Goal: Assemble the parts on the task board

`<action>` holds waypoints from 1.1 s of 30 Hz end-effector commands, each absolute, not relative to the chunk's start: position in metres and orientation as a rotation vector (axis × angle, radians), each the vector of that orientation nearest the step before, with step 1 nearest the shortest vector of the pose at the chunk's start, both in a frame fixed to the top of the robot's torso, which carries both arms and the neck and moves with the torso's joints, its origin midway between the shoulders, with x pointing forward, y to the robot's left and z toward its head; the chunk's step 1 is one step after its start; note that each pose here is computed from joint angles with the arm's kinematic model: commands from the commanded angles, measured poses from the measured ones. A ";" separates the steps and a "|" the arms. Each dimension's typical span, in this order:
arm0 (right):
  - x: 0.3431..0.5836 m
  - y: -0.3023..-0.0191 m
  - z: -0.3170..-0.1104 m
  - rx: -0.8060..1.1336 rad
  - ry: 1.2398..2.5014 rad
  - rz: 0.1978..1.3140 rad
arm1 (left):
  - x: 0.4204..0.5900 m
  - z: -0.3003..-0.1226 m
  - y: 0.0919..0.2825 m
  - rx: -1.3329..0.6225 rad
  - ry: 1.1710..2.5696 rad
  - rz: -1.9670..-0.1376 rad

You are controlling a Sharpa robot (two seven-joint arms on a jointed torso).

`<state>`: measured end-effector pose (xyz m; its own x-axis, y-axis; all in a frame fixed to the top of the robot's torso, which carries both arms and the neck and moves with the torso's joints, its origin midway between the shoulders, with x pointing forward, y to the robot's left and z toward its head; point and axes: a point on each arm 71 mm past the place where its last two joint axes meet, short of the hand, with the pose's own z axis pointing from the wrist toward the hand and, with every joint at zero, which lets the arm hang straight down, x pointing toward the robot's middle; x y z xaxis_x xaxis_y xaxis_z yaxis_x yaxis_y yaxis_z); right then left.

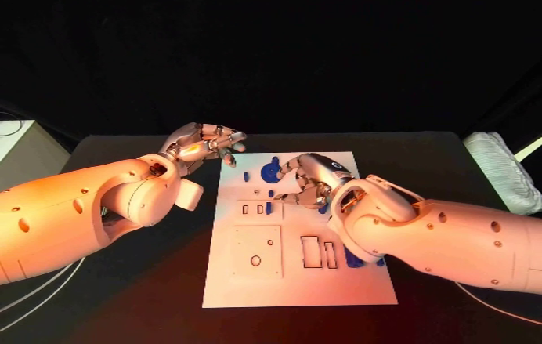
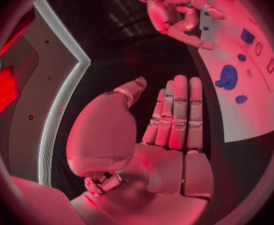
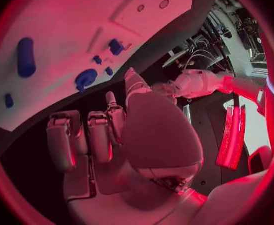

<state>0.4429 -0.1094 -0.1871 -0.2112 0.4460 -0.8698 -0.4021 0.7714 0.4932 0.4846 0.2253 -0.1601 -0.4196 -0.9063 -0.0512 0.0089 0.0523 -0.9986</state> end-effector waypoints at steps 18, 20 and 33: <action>0.473 -0.220 -0.140 0.405 1.558 0.956 | 0.502 -0.196 0.190 -0.396 2.278 -0.705; 0.475 -0.224 -0.140 0.414 1.558 0.945 | 0.504 -0.196 0.184 -0.369 2.294 -0.668; 0.479 -0.231 -0.142 0.428 1.576 0.900 | 0.517 -0.196 0.149 -0.206 2.359 -0.487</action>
